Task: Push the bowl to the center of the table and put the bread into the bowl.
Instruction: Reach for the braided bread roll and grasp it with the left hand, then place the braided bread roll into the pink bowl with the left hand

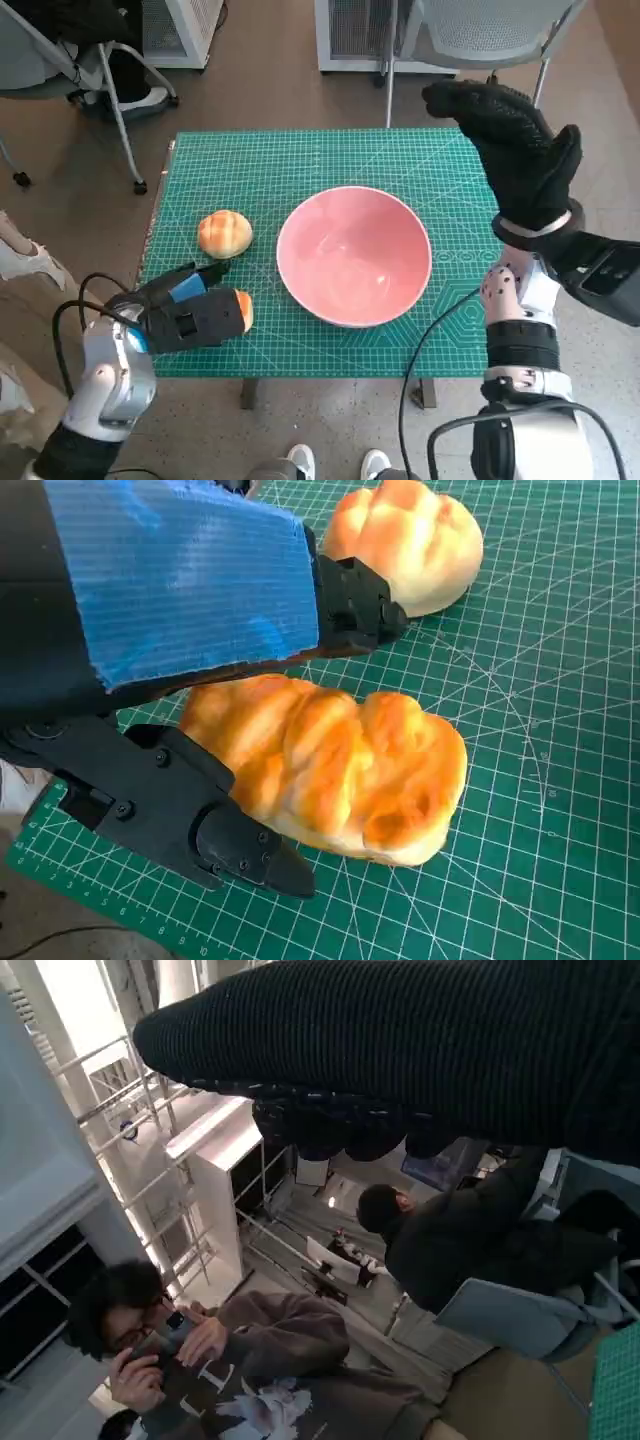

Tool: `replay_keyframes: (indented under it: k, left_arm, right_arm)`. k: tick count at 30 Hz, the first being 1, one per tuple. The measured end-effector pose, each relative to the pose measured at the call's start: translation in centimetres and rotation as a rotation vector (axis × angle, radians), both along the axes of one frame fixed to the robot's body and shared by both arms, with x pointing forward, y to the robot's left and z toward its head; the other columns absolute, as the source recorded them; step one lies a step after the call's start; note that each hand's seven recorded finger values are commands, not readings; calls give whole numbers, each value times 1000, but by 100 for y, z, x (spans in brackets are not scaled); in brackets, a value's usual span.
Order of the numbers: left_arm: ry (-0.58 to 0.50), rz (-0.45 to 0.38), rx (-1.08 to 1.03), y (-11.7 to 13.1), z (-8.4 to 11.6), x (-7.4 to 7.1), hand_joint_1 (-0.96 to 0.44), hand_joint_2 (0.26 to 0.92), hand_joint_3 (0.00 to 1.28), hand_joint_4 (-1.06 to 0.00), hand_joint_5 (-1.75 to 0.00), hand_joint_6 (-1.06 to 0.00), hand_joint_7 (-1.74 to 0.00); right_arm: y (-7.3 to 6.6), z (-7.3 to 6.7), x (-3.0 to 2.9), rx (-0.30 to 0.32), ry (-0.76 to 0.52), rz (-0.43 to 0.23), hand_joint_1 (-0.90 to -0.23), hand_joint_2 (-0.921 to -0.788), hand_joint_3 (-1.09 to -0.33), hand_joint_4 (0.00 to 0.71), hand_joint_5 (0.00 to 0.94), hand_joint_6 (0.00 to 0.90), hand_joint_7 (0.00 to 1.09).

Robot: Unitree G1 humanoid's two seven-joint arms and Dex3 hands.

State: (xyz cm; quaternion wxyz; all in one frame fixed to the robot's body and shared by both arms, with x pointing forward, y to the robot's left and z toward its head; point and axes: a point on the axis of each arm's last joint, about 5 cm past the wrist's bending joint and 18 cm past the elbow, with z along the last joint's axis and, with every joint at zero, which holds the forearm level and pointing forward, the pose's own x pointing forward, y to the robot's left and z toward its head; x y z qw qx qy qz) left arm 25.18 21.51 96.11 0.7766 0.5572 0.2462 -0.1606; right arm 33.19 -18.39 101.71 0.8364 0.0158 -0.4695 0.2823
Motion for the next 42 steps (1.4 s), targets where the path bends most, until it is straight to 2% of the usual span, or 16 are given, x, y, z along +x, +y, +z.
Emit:
replay_keyframes:
  k: [2,3,4,5,6,8,9,10,11,12,14,22,34,42]
  left_arm:
    - [5,8,7,-5,-21,40,-159,736,12,-111,-28,-298,-38]
    - [3,11,10,-8,-22,58,-94,758,17,-207,-639,-392,-55]
    - [-1,15,18,-11,-30,78,-50,770,18,-259,-1038,-453,-65]
    - [-8,17,23,-14,-31,88,-6,785,21,-369,-1293,-537,-92]
    - [-16,22,31,-14,-38,100,23,794,23,-442,-1456,-591,-109]
    - [-28,37,45,-2,-63,115,47,803,24,-505,-1598,-639,-123]
    - [-33,44,51,5,-74,117,38,816,57,-527,-1527,-636,-338]
    - [-44,51,61,10,-84,117,25,838,104,-556,-1426,-626,-656]
    - [-53,56,71,12,-91,117,17,852,134,-574,-1361,-619,-859]
    - [-65,59,82,12,-96,118,14,857,145,-581,-1338,-617,-932]
    - [-85,63,97,10,-98,116,7,880,140,-609,-1363,-642,-965]
    - [-117,46,108,-14,-94,78,3,892,151,-567,-1462,-716,-903]
    - [-126,5,99,-16,-15,35,2,899,142,-595,-1425,-676,-959]
    - [-176,-41,31,-34,136,-123,2,907,121,-619,-1374,-655,-1007]
  right_arm:
    - [-3,-3,-4,-1,-1,-1,-615,-921,-754,163,0,214,93]
    - [-3,-4,-5,-1,-1,-1,-615,-921,-754,163,1,214,94]
    - [-3,-4,-6,-1,-2,-1,-615,-921,-753,163,1,214,96]
    - [-3,-4,-8,-2,-3,-1,-615,-921,-753,164,1,213,97]
    - [-5,-3,-10,-2,-4,-1,-615,-921,-752,164,1,213,99]
    - [-6,-2,-14,-3,-7,-2,-615,-921,-752,164,1,212,101]
    - [-6,-2,-15,-4,-8,-2,-616,-921,-752,164,1,211,102]
    - [-8,-3,-17,-4,-9,-3,-617,-921,-751,165,1,211,104]
    - [-10,-4,-19,-5,-9,-3,-618,-921,-751,165,1,210,106]
    - [-14,-8,-21,-5,-9,-4,-618,-921,-751,165,1,210,107]
    - [-23,-13,-24,-6,-7,-7,-620,-921,-750,165,1,208,111]
    - [-29,-18,-26,-7,-6,-8,-622,-921,-749,165,1,203,122]
    - [-28,-21,-25,-8,-5,-7,-622,-921,-747,167,2,193,142]
    - [-32,-26,-25,-7,-3,-8,-615,-921,-749,168,2,186,157]
